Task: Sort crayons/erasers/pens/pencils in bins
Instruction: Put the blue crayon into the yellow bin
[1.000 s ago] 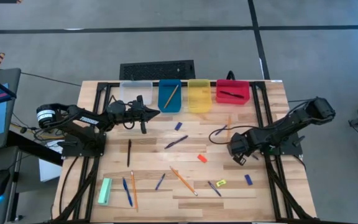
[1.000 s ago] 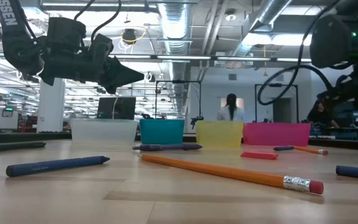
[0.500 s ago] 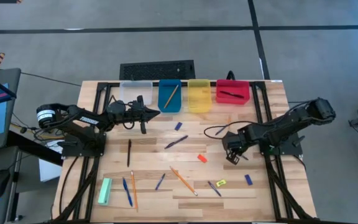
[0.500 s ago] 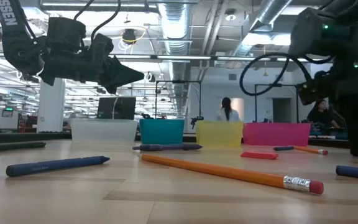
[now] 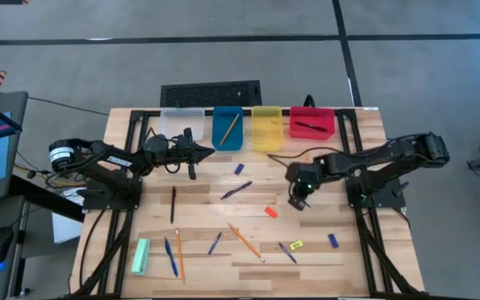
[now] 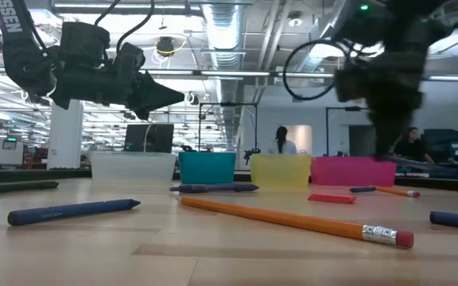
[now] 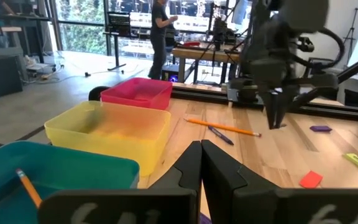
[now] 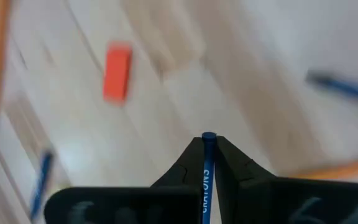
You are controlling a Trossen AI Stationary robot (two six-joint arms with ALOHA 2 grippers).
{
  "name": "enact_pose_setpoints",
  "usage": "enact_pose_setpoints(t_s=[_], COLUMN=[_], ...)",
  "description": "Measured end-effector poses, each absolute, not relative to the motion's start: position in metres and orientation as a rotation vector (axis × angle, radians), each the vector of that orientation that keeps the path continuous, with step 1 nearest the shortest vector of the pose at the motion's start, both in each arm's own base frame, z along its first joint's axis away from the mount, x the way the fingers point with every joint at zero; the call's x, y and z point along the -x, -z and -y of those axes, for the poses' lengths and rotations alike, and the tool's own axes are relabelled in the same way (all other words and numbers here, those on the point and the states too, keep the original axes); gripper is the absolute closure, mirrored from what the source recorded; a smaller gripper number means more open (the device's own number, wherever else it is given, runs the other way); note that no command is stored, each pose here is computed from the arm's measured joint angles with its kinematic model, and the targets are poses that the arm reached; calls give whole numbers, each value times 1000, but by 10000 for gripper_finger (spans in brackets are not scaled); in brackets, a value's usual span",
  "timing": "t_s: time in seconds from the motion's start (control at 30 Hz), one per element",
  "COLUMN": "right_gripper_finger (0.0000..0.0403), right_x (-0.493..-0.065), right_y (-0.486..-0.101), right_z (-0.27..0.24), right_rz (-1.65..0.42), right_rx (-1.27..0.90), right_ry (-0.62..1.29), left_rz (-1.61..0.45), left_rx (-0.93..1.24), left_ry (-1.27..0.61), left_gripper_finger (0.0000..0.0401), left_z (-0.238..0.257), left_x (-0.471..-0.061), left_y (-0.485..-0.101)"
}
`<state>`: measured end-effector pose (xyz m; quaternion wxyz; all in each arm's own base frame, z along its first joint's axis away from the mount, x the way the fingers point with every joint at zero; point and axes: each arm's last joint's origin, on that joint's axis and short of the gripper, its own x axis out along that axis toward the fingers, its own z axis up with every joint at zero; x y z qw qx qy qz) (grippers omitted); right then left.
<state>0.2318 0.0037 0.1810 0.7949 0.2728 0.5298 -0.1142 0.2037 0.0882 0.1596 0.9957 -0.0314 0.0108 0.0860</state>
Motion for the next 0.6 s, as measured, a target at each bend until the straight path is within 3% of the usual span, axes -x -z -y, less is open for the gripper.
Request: enact_pose_setpoints(t_s=[0.3,0.6], right_gripper_finger=[371,367], right_x=[-271,-288], right_y=[-158,-121], right_z=[42,73], right_rz=[-917,-873], right_rx=[-640,-706], right_ry=[247,267], left_rz=[-21,-18], left_rx=[64,70], left_ry=[-169,-167], left_gripper_finger=[401,401], left_z=[-88,-88], left_x=[-204,-204], left_y=[-160,-160])
